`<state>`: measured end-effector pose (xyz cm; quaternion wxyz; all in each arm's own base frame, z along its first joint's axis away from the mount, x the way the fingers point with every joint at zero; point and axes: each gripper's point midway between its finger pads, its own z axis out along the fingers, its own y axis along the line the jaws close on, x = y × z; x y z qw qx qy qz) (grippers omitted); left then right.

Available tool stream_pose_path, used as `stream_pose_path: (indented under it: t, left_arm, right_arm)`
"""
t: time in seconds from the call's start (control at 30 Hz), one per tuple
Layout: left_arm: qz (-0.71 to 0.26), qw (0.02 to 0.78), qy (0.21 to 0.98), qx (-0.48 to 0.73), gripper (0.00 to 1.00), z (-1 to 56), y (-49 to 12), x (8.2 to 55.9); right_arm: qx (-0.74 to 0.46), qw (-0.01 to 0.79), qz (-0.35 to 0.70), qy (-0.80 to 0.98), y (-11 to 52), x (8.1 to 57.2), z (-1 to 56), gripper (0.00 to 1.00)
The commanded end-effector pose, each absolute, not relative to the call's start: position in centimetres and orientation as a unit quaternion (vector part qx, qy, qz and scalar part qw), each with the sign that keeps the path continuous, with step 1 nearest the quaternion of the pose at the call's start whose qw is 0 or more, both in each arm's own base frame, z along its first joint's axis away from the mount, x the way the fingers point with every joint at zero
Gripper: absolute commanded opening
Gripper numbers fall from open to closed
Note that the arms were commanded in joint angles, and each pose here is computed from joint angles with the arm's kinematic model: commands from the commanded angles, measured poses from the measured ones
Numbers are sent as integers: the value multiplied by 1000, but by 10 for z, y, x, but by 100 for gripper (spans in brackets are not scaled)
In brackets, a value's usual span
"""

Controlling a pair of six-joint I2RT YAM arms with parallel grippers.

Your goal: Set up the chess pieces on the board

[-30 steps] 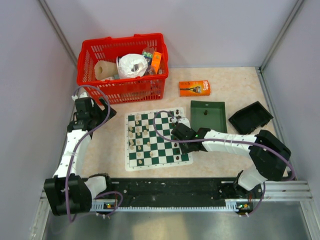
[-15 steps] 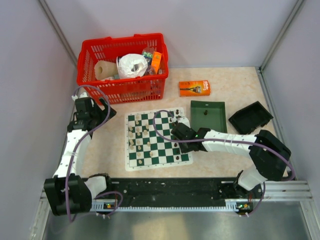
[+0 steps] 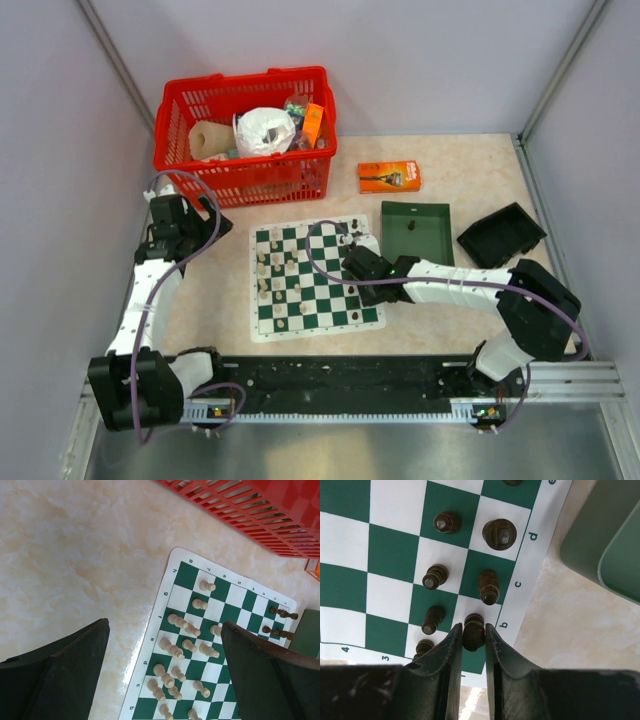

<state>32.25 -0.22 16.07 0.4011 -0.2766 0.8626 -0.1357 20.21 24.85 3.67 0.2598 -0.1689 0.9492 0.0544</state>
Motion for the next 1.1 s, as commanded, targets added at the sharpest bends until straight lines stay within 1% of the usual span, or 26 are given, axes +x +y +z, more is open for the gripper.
stream_pose_path:
  t: [0.0, 0.2, 0.37, 0.47, 0.63, 0.7, 0.83, 1.07]
  left_arm:
    - [-141, 419, 854, -274, 99, 168, -2, 328]
    - [-144, 419, 854, -274, 99, 168, -3, 328]
    - [-145, 420, 853, -273, 99, 169, -4, 329]
    - [-144, 419, 853, -274, 98, 169, -3, 329]
    - [-144, 421, 853, -272, 99, 170, -3, 329]
    - [-143, 420, 853, -273, 99, 168, -2, 329]
    - [-147, 419, 854, -273, 99, 168, -4, 330]
    - [-142, 421, 853, -272, 99, 171, -2, 329]
  right_arm:
    - [-175, 263, 48, 947, 250, 201, 34, 18]
    - [-176, 263, 53, 947, 251, 200, 35, 25]
    - [-175, 276, 61, 943, 253, 203, 47, 38]
    - [-176, 282, 64, 941, 254, 205, 56, 43]
    - [-168, 312, 70, 932, 251, 211, 85, 47]
    - [-157, 341, 67, 925, 246, 219, 103, 52]
    - [-115, 376, 60, 917, 228, 243, 128, 53]
    - [-4, 388, 69, 919, 171, 313, 142, 54]
